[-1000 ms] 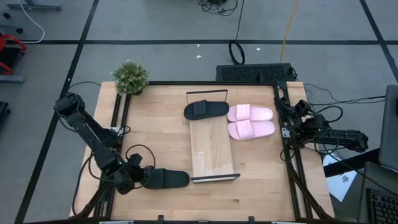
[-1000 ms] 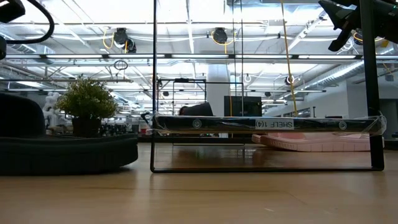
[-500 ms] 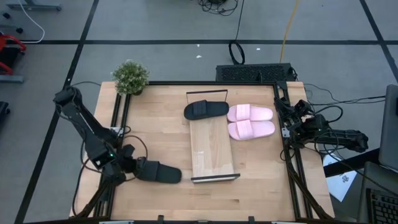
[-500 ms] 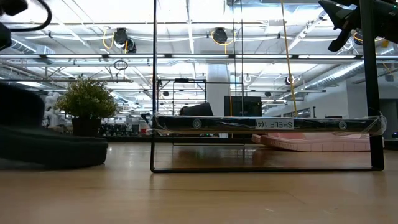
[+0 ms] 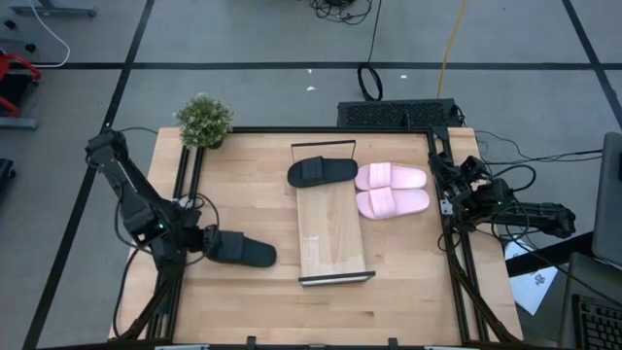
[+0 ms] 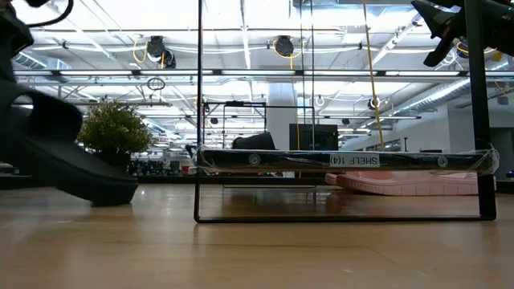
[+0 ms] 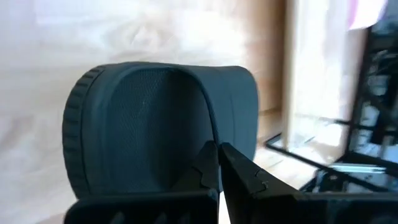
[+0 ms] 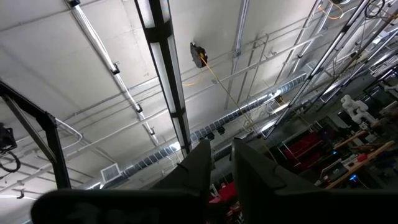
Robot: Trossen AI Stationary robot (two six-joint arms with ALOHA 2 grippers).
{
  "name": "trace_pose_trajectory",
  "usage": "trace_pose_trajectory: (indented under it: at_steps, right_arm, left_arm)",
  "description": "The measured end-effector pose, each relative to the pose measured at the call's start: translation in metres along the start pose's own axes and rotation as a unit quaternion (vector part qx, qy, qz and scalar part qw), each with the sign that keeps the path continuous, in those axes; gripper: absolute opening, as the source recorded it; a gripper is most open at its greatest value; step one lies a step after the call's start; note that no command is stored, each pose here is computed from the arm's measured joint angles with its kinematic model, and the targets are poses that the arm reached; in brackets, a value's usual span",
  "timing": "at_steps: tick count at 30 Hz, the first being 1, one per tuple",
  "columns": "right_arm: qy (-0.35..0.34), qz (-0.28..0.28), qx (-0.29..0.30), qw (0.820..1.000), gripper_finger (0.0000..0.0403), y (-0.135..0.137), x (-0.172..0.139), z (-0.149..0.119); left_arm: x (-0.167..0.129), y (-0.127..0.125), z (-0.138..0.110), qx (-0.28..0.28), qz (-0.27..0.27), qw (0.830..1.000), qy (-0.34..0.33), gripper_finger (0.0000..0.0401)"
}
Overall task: Pick and place slides into the shelf
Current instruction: Put the black slide on the shelf
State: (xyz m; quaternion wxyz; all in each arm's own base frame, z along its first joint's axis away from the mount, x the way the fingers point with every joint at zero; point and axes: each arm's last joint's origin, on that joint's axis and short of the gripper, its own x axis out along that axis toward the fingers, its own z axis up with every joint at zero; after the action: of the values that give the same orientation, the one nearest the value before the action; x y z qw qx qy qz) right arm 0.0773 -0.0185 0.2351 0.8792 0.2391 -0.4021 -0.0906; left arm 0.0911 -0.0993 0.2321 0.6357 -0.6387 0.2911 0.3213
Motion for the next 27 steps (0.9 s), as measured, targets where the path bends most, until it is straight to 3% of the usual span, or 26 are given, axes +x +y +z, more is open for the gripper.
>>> trace_pose_trajectory:
  at_steps: [13,18,27]
  right_arm:
    - [0.000,-0.001,-0.001,1.000,0.0054,0.000,0.000,0.000]
    - [0.000,0.000,-0.001,1.000,0.0054,0.000,0.000,0.000]
    - [0.001,-0.001,-0.002,1.000,0.0054,0.000,0.000,0.000]
  left_arm:
    - [-0.044,-0.027,0.017,0.029,-0.028,0.997,-0.064,0.0000]
    - [-0.049,-0.029,0.018,0.030,-0.034,0.997,-0.069,0.0000]
    - [-0.050,-0.037,0.020,0.041,-0.147,0.976,-0.153,0.0000]
